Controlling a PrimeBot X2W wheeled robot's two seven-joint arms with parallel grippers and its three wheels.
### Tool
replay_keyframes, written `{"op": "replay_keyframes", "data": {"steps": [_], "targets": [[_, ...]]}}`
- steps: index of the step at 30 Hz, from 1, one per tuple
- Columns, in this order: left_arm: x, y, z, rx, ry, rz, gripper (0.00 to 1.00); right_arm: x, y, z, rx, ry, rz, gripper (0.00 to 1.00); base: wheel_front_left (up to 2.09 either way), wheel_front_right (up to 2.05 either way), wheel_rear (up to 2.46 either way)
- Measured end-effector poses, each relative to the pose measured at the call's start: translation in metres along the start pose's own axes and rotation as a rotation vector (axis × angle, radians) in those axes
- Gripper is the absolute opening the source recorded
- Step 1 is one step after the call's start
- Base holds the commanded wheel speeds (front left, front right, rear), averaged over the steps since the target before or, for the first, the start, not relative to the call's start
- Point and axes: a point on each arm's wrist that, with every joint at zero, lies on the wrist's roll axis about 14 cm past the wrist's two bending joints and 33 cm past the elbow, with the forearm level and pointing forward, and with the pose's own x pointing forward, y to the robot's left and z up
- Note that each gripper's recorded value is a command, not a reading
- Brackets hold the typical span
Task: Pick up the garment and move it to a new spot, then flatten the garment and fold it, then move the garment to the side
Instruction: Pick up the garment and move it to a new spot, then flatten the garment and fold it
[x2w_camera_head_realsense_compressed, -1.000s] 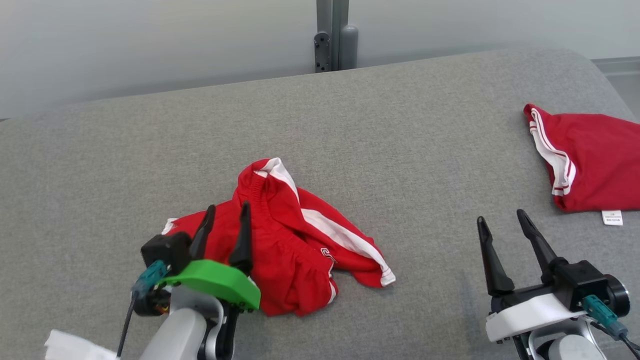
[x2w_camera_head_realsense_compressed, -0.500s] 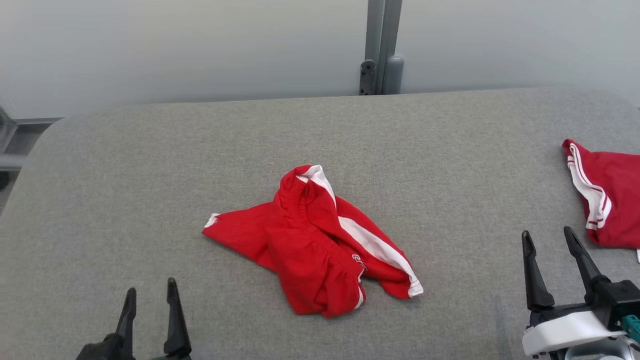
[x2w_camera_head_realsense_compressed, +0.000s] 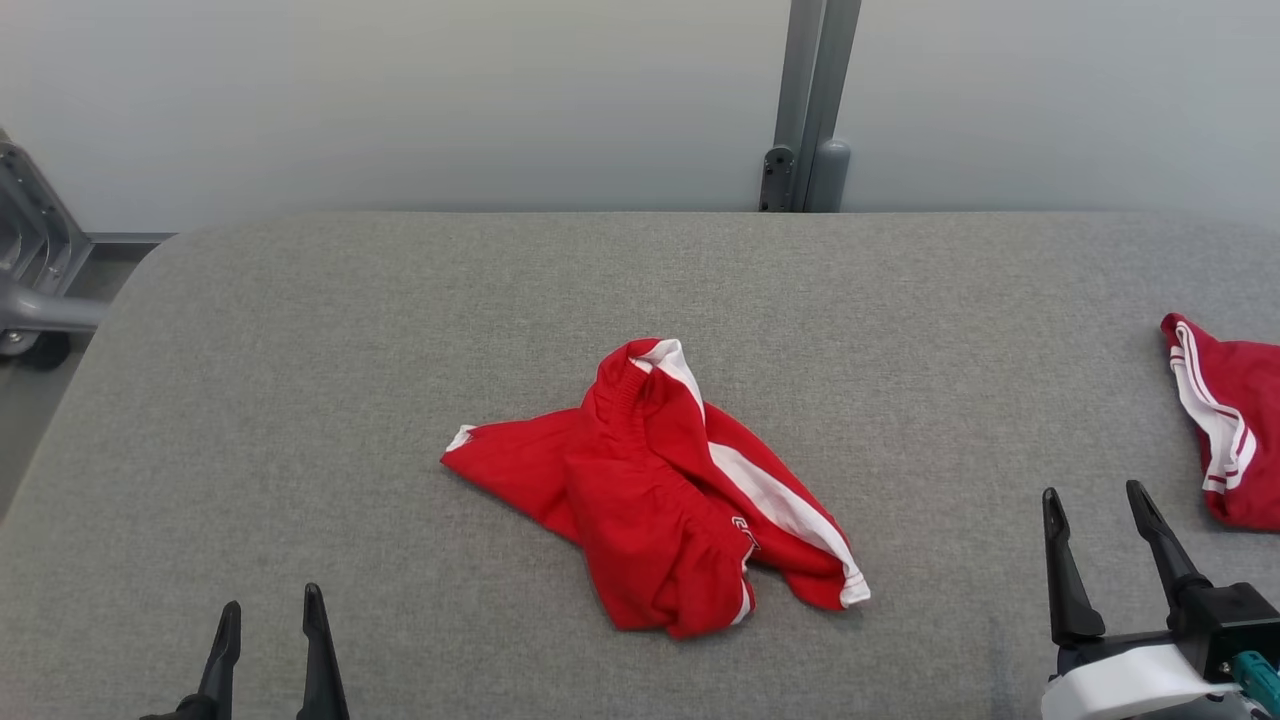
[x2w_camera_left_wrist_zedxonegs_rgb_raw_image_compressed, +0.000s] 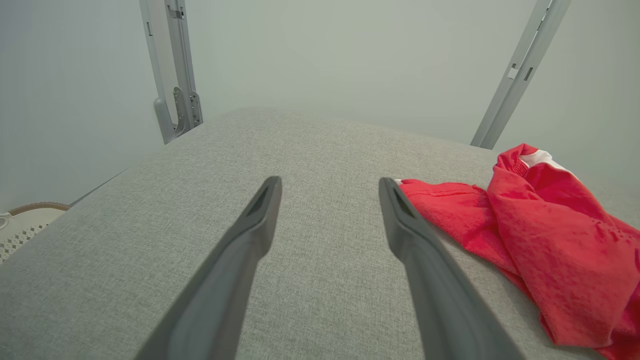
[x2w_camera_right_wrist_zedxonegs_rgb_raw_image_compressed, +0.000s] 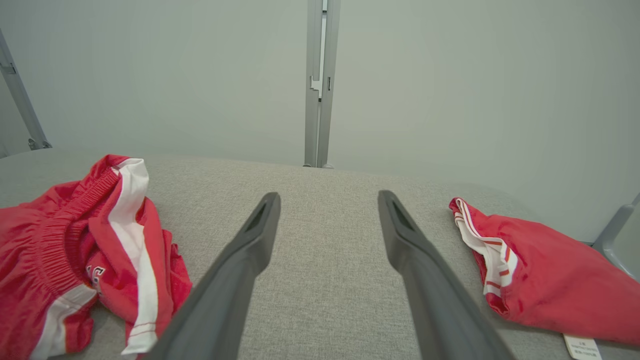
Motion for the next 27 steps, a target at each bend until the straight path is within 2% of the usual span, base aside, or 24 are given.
{"op": "replay_keyframes", "data": {"steps": [6,9,12,20,24,27], "targets": [[0.005,-0.008,0.001,0.000,-0.003,-0.038,1.00,-0.004,0.001,-0.004,0.010,0.012,-0.006,1.00,0.00,0.00,0.00],[0.011,-0.031,0.005,0.005,-0.019,-0.117,1.00,-0.006,-0.002,-0.005,0.014,0.015,-0.017,1.00,0.00,0.00,0.00],[0.016,-0.079,0.012,-0.005,-0.042,-0.273,1.00,-0.008,-0.004,-0.005,0.019,0.016,-0.024,1.00,0.00,0.00,0.00],[0.006,-0.243,0.015,0.043,-0.031,-0.819,1.00,0.004,-0.004,0.000,0.031,-0.004,-0.027,1.00,0.00,0.00,0.00],[-0.002,-0.286,-0.012,0.131,0.088,-0.987,1.00,0.006,-0.009,-0.002,0.046,-0.003,-0.047,1.00,0.00,0.00,0.00],[0.001,-0.293,-0.045,0.218,0.217,-1.015,1.00,0.001,-0.021,-0.006,0.052,0.011,-0.091,1.00,0.00,0.00,0.00]]}}
